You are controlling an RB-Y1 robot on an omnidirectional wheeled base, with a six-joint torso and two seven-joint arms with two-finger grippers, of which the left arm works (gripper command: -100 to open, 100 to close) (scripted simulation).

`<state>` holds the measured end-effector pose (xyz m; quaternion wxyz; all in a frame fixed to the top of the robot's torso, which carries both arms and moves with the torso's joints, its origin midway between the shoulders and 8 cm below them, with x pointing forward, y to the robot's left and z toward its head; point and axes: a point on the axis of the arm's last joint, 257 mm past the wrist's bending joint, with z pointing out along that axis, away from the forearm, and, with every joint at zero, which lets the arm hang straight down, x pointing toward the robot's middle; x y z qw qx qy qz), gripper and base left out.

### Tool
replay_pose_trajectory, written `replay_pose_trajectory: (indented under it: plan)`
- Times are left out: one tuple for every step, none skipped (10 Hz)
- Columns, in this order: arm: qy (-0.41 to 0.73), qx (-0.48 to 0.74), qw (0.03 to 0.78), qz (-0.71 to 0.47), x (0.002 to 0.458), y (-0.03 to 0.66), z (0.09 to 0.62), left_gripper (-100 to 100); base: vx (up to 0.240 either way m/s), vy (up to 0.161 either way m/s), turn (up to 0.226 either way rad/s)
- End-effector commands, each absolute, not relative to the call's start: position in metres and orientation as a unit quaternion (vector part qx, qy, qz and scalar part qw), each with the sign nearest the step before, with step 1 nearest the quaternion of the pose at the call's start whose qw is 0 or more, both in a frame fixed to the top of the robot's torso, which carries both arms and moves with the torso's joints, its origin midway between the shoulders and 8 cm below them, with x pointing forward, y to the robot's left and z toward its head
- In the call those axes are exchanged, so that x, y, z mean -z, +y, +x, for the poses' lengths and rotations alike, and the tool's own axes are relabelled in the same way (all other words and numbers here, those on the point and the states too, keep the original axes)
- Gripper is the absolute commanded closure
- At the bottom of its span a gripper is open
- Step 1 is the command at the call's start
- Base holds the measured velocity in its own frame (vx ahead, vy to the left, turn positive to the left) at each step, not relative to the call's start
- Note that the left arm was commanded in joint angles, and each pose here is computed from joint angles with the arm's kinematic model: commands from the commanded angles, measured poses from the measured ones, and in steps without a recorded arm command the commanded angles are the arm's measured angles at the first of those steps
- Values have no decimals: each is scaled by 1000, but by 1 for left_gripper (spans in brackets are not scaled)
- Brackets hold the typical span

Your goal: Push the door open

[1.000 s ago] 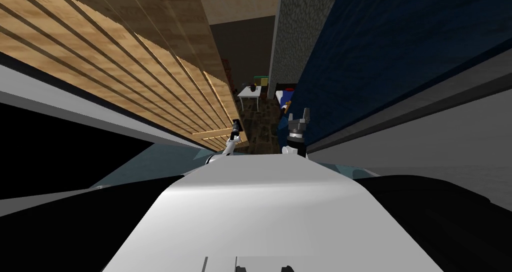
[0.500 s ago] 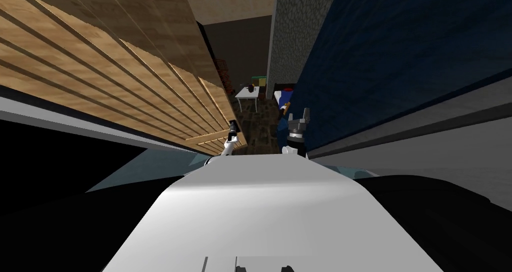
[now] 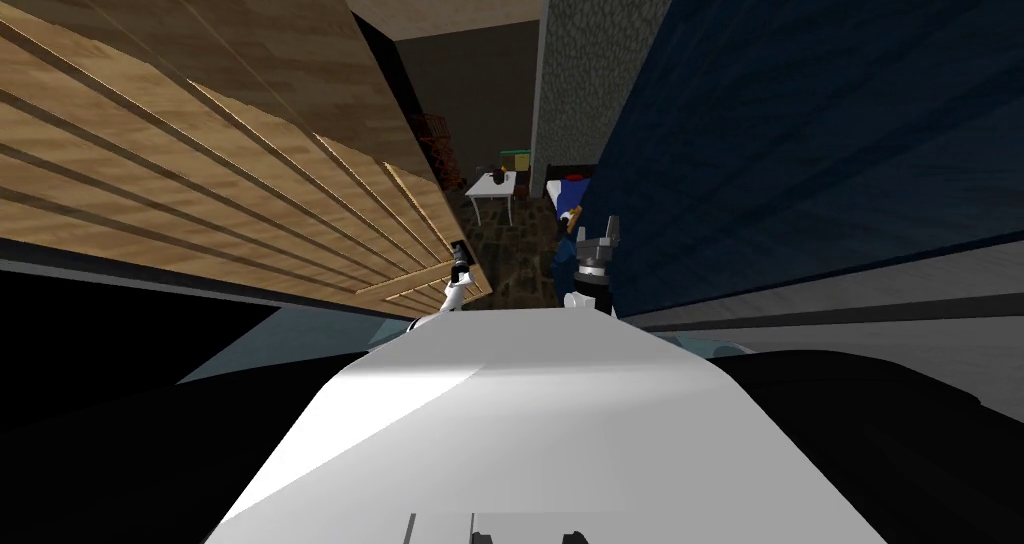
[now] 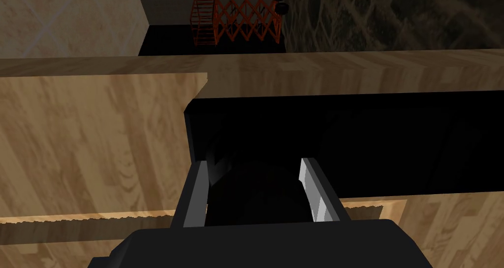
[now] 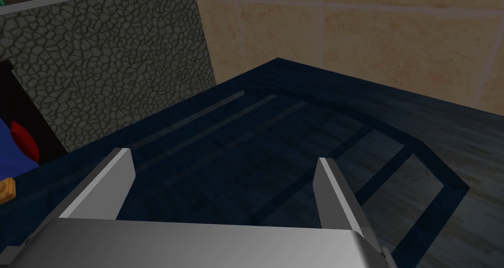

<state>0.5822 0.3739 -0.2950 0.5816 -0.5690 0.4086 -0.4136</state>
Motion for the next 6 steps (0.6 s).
replay_pose_trajectory:
  plan:
    - [395, 398, 593, -578, 294, 401, 574, 100, 129, -29, -64]
    - [391, 394, 595, -581, 294, 407, 571, 100, 148, -41, -42]
    - [383, 386, 601, -586, 294, 419, 566, 100, 162, -25, -23]
    - [374, 377, 606, -592, 294, 432, 560, 100, 186, -31, -44]
    - [366, 369, 611, -598, 294, 444, 554, 100, 198, -54, -47]
    - [366, 369, 611, -598, 294, 444, 554, 100, 138, -5, -1]
